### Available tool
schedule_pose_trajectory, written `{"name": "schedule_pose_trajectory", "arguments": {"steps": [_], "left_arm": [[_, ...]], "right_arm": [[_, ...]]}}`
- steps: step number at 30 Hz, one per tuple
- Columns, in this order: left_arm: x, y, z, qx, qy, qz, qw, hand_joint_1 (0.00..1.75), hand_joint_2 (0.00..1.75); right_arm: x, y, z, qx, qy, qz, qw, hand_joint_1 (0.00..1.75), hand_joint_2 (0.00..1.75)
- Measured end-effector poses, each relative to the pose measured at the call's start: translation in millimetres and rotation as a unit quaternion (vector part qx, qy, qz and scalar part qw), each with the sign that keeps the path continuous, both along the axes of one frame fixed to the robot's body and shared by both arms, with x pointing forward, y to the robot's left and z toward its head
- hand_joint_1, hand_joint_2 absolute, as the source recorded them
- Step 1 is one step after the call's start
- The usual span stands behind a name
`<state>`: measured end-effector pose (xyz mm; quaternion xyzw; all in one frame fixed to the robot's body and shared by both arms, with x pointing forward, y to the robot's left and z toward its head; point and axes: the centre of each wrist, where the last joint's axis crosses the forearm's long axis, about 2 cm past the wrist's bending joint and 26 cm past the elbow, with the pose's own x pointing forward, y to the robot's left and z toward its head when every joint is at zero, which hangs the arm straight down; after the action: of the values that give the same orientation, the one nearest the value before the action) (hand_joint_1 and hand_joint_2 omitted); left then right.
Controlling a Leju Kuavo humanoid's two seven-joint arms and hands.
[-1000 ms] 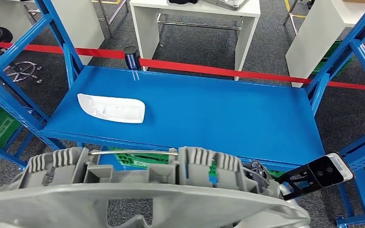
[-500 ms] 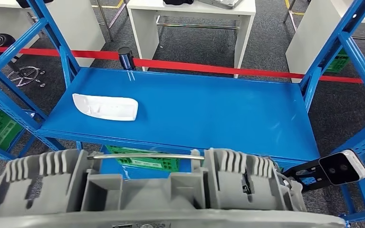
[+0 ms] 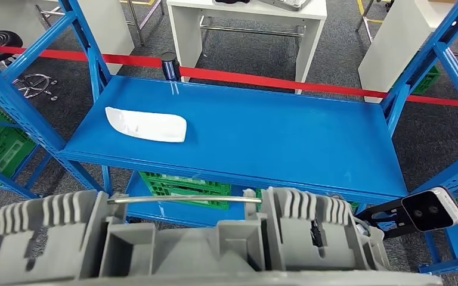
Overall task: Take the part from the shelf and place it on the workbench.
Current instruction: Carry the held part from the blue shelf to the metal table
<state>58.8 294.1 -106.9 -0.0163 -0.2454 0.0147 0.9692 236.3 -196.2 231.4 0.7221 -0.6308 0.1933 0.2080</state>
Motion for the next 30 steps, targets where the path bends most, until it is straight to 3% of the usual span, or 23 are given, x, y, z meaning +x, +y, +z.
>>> {"name": "schedule_pose_trajectory", "arguments": {"steps": [30], "left_arm": [[-3.6,2.6,-0.6,-0.002,0.0,0.011,1.0,0.0,1.75]], "right_arm": [[4.3,4.3,7.5,0.007,-0.01,0.013,1.0,1.75,1.75]]}}
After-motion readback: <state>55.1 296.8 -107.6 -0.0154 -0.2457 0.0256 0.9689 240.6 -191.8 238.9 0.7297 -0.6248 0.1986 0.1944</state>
